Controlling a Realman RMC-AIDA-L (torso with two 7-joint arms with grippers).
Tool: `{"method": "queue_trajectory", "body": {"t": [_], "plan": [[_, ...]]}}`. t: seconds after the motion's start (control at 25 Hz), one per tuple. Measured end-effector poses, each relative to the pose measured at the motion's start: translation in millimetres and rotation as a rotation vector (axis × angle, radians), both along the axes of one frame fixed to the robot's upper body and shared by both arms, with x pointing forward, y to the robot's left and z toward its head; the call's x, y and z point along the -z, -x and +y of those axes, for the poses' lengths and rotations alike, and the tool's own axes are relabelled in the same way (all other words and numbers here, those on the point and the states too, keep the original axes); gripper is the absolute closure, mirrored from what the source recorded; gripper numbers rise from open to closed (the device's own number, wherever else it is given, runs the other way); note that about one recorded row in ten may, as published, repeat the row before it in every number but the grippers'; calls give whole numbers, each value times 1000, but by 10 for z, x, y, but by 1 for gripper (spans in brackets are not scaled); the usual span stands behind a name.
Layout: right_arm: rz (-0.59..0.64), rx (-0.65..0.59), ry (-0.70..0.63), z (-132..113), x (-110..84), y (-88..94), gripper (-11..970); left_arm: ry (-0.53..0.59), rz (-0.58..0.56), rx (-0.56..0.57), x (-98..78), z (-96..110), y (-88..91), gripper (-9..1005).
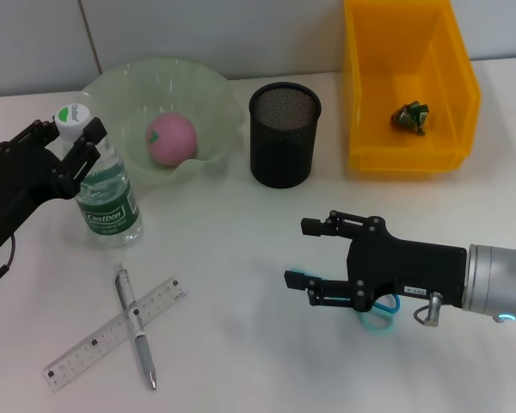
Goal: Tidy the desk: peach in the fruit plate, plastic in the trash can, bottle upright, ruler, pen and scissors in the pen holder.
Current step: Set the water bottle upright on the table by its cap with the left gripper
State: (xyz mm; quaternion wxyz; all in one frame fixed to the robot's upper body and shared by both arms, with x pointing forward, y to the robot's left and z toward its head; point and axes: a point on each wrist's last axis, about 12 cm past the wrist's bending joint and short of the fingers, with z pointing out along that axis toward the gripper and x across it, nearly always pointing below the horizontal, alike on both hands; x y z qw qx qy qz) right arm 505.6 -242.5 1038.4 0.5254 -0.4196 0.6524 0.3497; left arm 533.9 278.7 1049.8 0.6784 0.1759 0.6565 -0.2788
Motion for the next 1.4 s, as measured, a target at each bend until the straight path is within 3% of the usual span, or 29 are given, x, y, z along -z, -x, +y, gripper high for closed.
{"method": "queue_trajectory", "body": {"t": [1.4], "plan": [[11, 4, 2, 0, 18, 8, 194, 0, -2, 21, -3, -19, 12, 483]]}}
